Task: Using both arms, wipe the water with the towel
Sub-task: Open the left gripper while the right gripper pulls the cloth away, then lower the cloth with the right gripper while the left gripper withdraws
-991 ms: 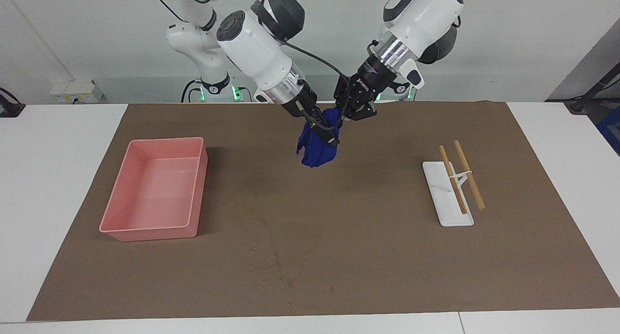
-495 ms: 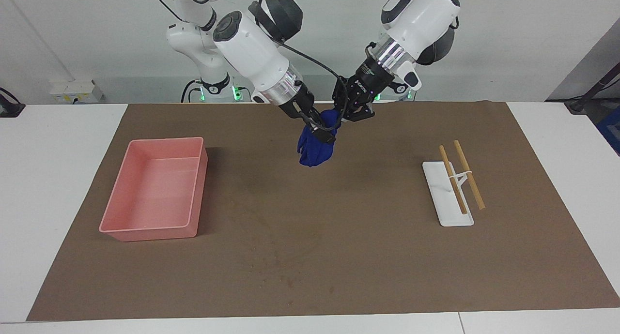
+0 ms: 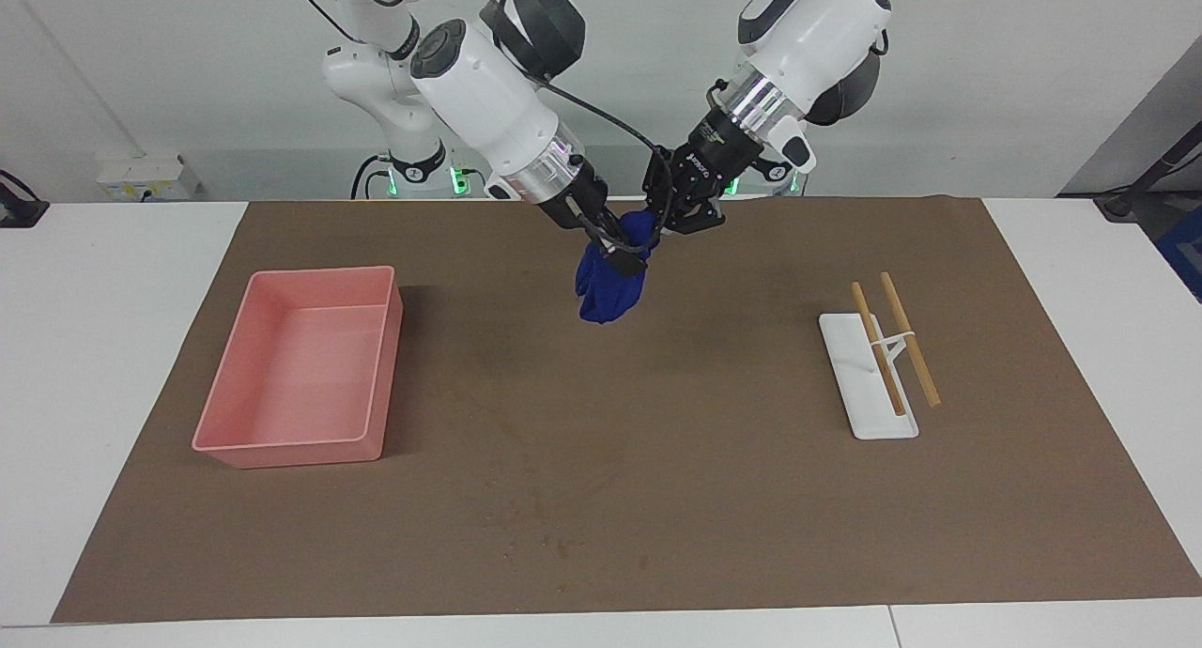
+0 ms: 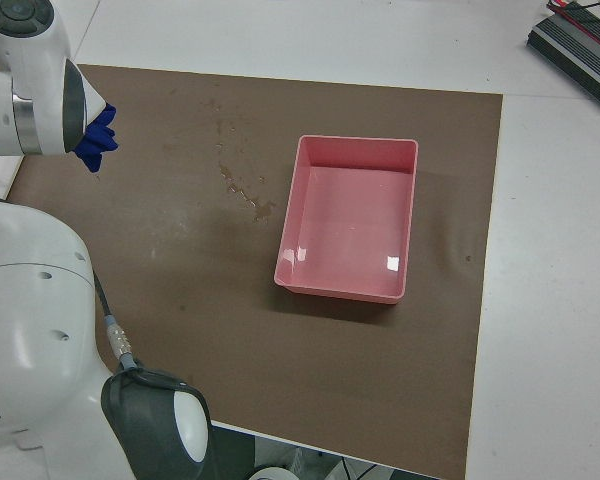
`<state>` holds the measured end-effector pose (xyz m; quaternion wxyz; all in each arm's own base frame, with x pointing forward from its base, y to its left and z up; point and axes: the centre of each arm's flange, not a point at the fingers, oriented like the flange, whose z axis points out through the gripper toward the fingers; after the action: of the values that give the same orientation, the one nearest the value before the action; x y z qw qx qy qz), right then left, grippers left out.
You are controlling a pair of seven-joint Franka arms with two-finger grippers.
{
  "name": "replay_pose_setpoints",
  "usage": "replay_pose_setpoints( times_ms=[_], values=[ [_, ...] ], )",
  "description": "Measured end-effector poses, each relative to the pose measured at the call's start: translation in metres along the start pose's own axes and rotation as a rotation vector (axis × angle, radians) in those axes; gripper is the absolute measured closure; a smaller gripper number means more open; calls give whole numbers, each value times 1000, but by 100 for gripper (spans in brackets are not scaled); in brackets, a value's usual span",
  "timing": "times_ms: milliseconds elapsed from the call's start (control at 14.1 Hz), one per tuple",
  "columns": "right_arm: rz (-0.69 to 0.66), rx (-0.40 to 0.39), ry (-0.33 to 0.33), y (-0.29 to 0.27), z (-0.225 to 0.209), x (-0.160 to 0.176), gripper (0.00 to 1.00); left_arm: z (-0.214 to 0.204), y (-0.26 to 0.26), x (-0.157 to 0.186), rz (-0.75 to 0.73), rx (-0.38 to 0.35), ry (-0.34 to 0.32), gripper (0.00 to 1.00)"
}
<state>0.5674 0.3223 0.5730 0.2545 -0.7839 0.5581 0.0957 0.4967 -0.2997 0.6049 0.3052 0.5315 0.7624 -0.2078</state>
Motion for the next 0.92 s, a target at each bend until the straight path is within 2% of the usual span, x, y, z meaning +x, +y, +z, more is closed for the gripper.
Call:
replay_pose_setpoints(
  times_ms=[142, 212, 283, 425, 708, 920],
  values=[
    [-28, 3, 38, 0, -2, 2, 80, -1, 2, 2, 53, -17, 26, 19],
    [-54, 1, 53, 0, -2, 3, 80, 0, 2, 3, 110, -32, 59, 6],
    [-88, -6, 61, 2, 1, 6, 80, 1, 3, 6, 174, -43, 96, 0],
    [-212, -49, 79, 10, 13, 29, 80, 1, 9, 18, 324, -27, 166, 0],
    [-490, -164, 119, 35, 42, 122, 80, -35, 57, 76, 731, 89, 281, 0],
    [-566, -265, 189, 58, 68, 175, 80, -58, 76, 104, 1088, 206, 432, 0]
  ],
)
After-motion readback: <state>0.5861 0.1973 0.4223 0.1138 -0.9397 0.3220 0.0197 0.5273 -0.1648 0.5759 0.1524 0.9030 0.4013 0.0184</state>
